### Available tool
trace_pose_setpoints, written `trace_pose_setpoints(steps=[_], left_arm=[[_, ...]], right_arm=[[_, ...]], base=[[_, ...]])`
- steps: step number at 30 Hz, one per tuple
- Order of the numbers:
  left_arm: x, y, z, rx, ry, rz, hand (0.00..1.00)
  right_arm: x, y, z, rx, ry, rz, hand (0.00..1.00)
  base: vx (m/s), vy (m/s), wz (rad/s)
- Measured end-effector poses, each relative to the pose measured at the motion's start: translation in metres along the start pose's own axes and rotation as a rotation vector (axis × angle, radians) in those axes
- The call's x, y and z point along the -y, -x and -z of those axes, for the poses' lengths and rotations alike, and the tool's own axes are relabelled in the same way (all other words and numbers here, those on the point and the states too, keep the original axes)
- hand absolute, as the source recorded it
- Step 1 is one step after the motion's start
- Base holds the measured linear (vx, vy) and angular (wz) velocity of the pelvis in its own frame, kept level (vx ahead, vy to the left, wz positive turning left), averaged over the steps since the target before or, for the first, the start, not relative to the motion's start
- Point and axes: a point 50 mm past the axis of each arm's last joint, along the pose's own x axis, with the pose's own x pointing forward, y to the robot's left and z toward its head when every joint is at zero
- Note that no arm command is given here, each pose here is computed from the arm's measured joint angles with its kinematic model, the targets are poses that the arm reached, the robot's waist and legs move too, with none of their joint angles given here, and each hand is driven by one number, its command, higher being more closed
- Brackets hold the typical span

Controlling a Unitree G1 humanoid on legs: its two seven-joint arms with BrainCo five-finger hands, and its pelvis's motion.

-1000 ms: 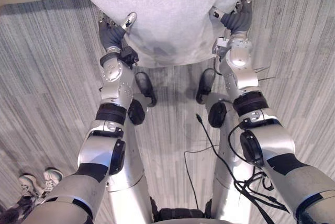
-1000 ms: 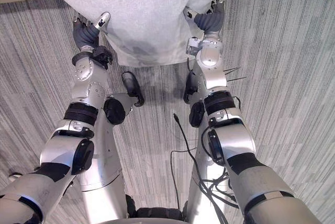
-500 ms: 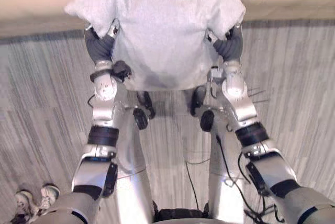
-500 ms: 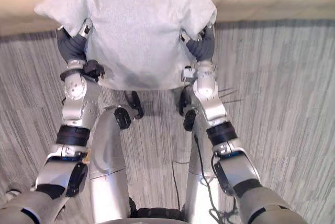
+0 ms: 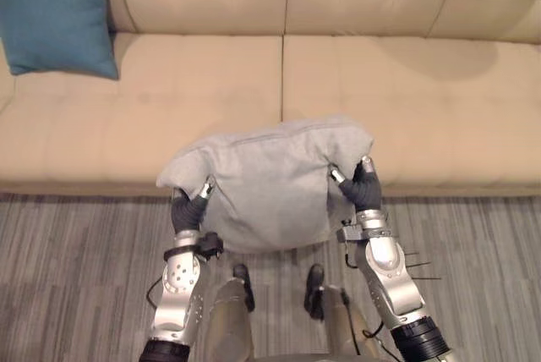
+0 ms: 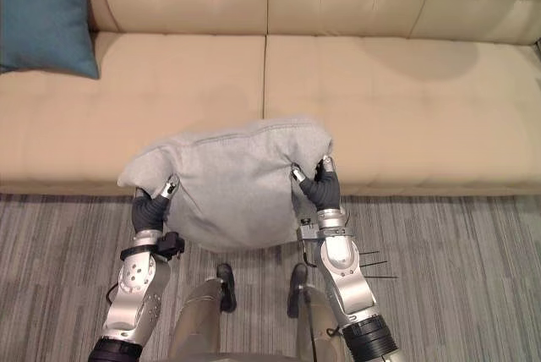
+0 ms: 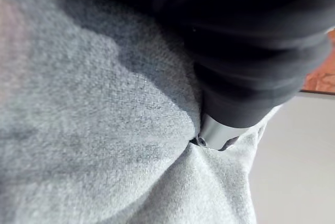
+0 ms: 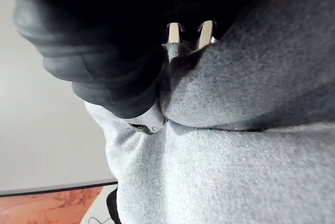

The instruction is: Pick up cushions and gather them together orderly.

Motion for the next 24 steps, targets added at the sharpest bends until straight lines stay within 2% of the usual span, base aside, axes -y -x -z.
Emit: trace_pose_setpoints(steps=[7, 13, 18, 24], left_arm=[[0.000, 0.013, 0.011, -0.069, -0.007, 0.024, 1.00], [-0.004, 0.015, 0.012, -0.088, -0.052, 0.049, 1.00], [0.003, 0.017, 0.016, -0.114, -0.065, 0.097, 1.00], [0.017, 0.012, 0.026, -0.143, -0.035, 0.142, 1.00]], right_arm=[[0.004, -0.003, 0.004, -0.016, 0.049, -0.030, 1.00], [0.006, 0.001, 0.018, -0.087, 0.089, -0.036, 1.00], [0.021, 0.013, 0.027, -0.145, 0.143, -0.019, 1.00], [0.035, 0.019, 0.032, -0.196, 0.176, 0.024, 1.00]], base=[[0.03, 0.075, -0.33], [0.07, 0.026, 0.24], [0.32, -0.165, 0.67], [0.49, -0.157, 0.02]])
